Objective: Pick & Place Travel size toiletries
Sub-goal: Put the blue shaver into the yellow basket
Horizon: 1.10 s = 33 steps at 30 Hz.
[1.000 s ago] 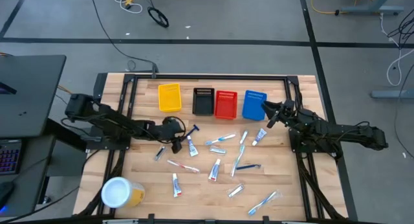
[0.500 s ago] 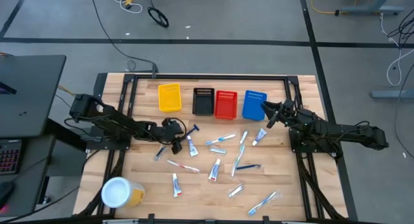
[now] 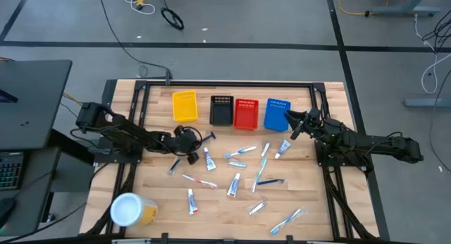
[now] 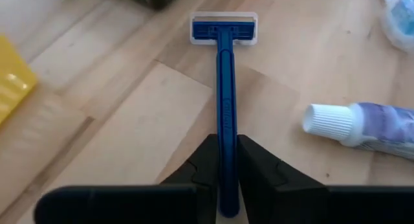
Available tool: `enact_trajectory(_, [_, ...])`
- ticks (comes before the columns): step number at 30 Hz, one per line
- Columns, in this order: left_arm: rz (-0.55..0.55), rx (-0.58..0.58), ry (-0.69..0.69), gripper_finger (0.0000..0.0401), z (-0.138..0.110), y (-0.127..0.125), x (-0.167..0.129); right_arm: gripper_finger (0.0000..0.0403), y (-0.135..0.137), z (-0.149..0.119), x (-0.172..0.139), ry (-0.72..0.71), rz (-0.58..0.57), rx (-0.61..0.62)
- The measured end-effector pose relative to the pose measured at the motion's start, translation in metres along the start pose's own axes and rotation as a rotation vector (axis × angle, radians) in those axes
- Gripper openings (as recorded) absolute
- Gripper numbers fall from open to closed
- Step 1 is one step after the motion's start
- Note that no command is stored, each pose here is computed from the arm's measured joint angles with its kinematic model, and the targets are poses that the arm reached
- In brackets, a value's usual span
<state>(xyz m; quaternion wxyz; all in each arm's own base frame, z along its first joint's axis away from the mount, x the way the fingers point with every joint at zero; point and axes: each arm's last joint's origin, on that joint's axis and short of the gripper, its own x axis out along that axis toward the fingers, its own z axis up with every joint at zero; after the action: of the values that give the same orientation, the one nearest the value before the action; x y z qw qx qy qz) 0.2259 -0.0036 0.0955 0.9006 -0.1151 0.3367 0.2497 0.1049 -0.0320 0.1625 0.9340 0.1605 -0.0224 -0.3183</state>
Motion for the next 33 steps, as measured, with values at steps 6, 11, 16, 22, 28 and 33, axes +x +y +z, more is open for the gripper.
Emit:
enact_trajectory(6, [0.015,-0.071,-0.037,0.0058,0.004,0.003,0.001,0.0131,0.000,0.000,0.000,0.000,0.000,0.000])
enact_trajectory(11, [0.014,-0.086,-0.068,0.0044,0.011,0.004,-0.004,0.0131,0.000,0.000,0.000,0.000,0.000,0.001])
enact_trajectory(16, [-0.026,-0.101,-0.074,0.0053,0.018,0.006,-0.016,0.0131,0.000,0.000,0.000,0.000,0.000,0.000])
enact_trajectory(22, [-0.079,-0.131,-0.085,0.0053,0.029,0.011,-0.039,0.0131,0.000,0.000,0.000,0.000,0.000,0.000])
enact_trajectory(28, [-0.027,-0.160,-0.159,0.0046,0.037,0.019,-0.059,0.0131,0.000,0.000,0.000,0.000,0.000,0.000])
enact_trajectory(33, [0.213,-0.167,-0.244,0.0062,0.041,0.035,-0.067,0.0131,0.000,0.000,0.000,0.000,0.000,0.000])
